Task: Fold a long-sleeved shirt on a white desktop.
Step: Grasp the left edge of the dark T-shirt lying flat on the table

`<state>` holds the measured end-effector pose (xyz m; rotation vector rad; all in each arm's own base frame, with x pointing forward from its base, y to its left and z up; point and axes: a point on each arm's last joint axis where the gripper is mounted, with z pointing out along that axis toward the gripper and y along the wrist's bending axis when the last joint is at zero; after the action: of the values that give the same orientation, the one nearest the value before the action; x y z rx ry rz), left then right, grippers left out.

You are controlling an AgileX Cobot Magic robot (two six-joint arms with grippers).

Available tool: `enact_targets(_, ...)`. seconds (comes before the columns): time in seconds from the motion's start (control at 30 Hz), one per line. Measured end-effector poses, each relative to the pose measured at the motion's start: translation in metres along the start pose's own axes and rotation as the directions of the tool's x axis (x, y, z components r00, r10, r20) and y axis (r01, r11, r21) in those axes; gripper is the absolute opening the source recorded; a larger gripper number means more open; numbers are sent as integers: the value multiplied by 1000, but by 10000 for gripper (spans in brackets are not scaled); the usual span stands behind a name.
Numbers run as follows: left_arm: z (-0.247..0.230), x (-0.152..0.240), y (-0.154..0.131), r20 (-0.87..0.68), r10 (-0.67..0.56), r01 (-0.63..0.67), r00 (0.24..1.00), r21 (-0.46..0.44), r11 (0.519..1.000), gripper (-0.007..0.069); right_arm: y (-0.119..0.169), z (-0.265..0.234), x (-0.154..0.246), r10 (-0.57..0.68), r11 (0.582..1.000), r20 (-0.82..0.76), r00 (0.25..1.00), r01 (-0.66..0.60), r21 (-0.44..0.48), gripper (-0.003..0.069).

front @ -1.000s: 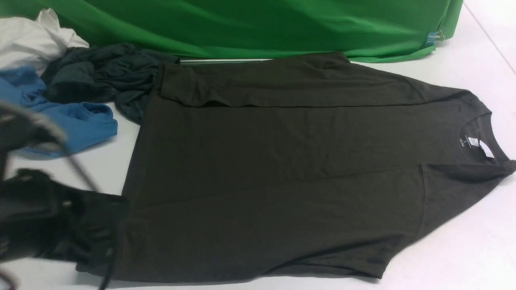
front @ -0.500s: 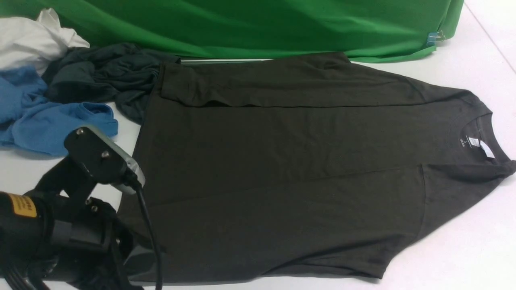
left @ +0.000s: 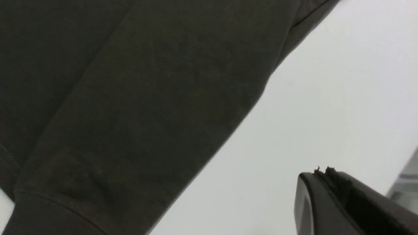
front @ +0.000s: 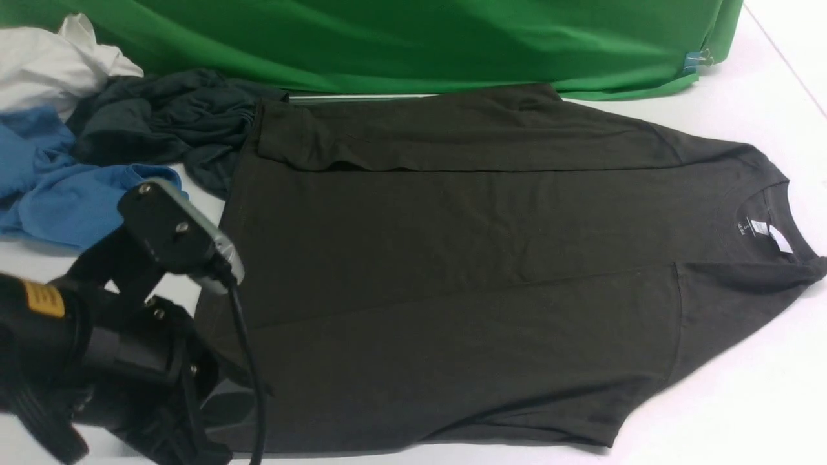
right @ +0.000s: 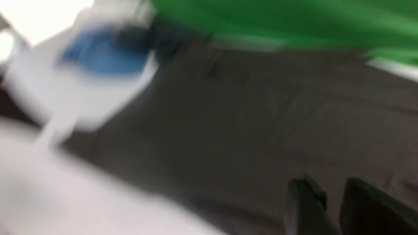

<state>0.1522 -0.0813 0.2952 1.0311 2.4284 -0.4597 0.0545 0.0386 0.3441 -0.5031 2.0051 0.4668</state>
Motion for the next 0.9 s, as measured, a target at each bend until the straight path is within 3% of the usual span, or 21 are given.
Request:
enact_targets(0.13, 2, -6, 3, -28, 48, -47, 998, 23, 999, 22, 17, -4, -24, -171, 975, -78, 982, 157, -156, 199)
enact_targets(0.27, 13, -9, 9, -66, 114, -110, 991, 53, 992, 22, 31, -4, -29, -320, 910, -36, 947, 297, -288, 200)
enact_targets(0.53, 49, -11, 31, -197, 119, -109, 973, 63, 992, 33, 33, -4, -30, -424, 863, 9, 906, 406, -302, 201)
enact_targets(0.6, 60, -8, 44, -277, 138, -137, 951, 23, 990, 60, 33, -4, -30, -430, 861, 12, 903, 414, -294, 204)
enact_targets(0.73, 76, 3, 77, -374, 55, -78, 926, -48, 996, 163, 32, -4, -31, -433, 861, 14, 901, 418, -289, 209)
enact_targets(0.9, 89, 15, 121, -389, -100, 70, 916, -89, 994, 381, 32, -4, -31, -439, 858, 16, 898, 424, -289, 218)
